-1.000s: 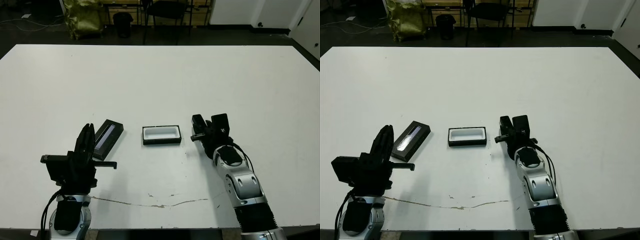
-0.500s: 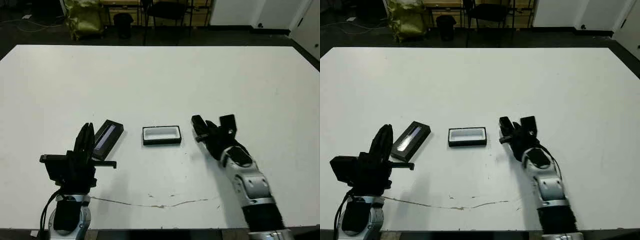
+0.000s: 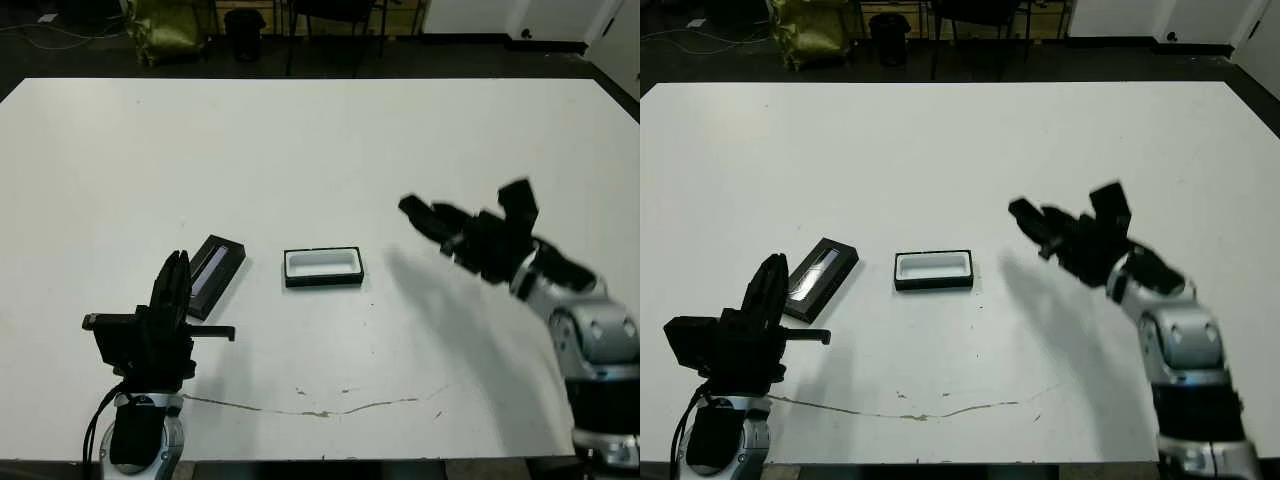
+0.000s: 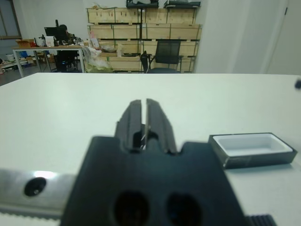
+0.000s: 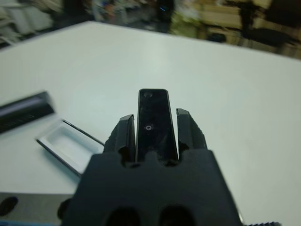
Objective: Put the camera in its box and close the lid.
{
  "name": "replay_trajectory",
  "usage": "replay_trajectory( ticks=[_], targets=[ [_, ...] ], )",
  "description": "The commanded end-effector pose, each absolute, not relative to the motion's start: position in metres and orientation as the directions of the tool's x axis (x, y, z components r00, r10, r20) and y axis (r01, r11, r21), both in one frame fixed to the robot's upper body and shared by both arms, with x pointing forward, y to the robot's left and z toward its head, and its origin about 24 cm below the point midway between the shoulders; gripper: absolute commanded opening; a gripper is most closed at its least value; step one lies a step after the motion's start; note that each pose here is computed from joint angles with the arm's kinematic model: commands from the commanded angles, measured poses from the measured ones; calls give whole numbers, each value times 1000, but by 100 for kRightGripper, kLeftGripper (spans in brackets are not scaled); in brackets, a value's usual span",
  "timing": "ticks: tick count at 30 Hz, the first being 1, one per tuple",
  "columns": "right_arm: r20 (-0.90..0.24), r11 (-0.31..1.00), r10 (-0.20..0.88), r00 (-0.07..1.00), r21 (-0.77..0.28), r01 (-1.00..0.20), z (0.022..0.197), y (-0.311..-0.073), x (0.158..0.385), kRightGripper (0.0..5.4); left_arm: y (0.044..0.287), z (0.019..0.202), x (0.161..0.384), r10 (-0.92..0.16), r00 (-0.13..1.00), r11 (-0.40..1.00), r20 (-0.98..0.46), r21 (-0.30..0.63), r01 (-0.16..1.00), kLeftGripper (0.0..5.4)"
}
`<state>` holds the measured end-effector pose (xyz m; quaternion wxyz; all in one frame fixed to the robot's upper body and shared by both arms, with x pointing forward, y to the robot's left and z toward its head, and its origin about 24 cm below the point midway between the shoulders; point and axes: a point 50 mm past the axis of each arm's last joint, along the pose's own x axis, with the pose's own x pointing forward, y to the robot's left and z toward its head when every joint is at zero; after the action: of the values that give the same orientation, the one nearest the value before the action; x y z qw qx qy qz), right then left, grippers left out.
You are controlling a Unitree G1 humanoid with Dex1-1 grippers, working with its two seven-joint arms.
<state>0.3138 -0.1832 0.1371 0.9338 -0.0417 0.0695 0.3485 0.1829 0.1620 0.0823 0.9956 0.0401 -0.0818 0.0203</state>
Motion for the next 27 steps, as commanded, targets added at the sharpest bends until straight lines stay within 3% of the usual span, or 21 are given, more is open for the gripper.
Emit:
replay_trajectory(
  ticks=[1,12,19,27],
  targets=[
    [-169,707,692,702,-41,-706,151,-182,323,85,164,76,182,45,990,995,135,85,-57,0],
    [-246,484,825,509,-156,-861,175,-155,341,85,162,75,180,48,991,995,126,79,-58,0],
    [-266,328,905,331,-59,-943,160,-140,349,85,160,74,179,48,991,995,128,77,-58,0],
    [-388,234,888,248,-83,-969,138,-123,348,85,159,74,179,47,991,996,125,72,-56,0]
  ],
)
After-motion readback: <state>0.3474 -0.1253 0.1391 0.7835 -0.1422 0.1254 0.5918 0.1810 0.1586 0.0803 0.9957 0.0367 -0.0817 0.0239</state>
